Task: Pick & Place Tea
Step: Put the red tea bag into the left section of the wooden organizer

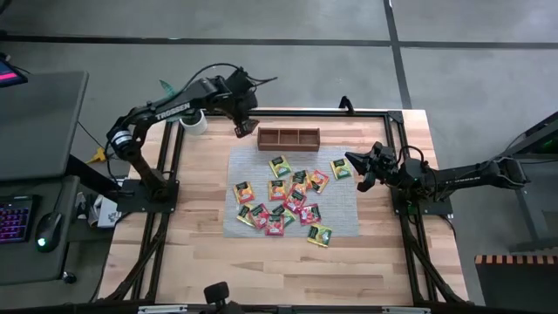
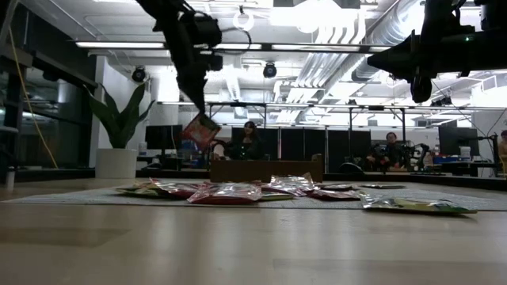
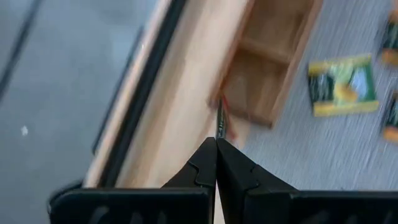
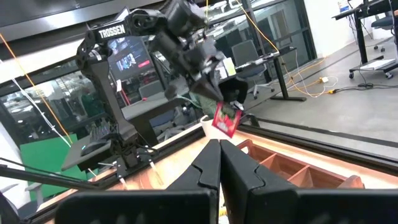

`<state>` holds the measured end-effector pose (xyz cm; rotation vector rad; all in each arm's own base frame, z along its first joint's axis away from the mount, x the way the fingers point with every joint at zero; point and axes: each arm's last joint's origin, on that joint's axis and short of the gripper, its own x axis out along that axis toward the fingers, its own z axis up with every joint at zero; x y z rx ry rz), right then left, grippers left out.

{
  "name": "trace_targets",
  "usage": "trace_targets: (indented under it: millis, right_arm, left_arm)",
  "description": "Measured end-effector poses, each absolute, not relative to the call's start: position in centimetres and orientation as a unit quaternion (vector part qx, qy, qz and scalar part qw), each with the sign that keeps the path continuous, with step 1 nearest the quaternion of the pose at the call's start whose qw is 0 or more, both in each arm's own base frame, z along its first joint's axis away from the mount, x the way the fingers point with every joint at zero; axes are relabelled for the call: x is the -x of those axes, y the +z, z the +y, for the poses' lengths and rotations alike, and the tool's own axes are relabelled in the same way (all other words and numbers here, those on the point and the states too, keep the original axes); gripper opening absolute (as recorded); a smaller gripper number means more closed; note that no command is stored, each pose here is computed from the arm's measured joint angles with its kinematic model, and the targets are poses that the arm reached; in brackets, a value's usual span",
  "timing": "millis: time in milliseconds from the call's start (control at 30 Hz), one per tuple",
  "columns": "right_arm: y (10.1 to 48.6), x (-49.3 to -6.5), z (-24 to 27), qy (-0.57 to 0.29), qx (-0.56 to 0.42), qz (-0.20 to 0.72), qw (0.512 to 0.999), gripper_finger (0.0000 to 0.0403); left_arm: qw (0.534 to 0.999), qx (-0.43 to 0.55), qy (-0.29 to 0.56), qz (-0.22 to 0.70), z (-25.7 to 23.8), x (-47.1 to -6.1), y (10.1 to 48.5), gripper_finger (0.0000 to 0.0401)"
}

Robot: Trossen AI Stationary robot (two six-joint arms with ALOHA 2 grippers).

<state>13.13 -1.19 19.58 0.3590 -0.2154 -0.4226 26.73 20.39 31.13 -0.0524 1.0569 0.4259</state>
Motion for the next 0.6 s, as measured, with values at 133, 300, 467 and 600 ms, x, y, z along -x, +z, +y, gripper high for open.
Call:
trace_targets:
  millis: [133, 300, 467, 600]
  right_arm:
    - [19.6, -13.1, -1.2, -0.208, -0.177, -0.106, 0.956, 0.0001]
    - [19.6, -13.1, -1.2, -0.208, -0.177, -0.106, 0.956, 0.0001]
    - [19.6, -13.1, -1.2, -0.208, -0.177, -0.106, 0.956, 0.0001]
    - [19.6, -13.1, -1.2, -0.208, -0.177, -0.106, 0.956, 0.0001]
  left_arm:
    - [0.879, 0.012, 0.194, 0.435, 20.2, -27.2, 32.6, 0.0]
    - [0.902, 0.004, 0.188, 0.389, 20.1, -28.2, 33.2, 0.0]
    - [0.919, -0.008, 0.187, 0.347, 20.1, -29.1, 33.7, 0.0]
    - [0.93, 0.003, 0.177, 0.323, 20.5, -29.8, 33.4, 0.0]
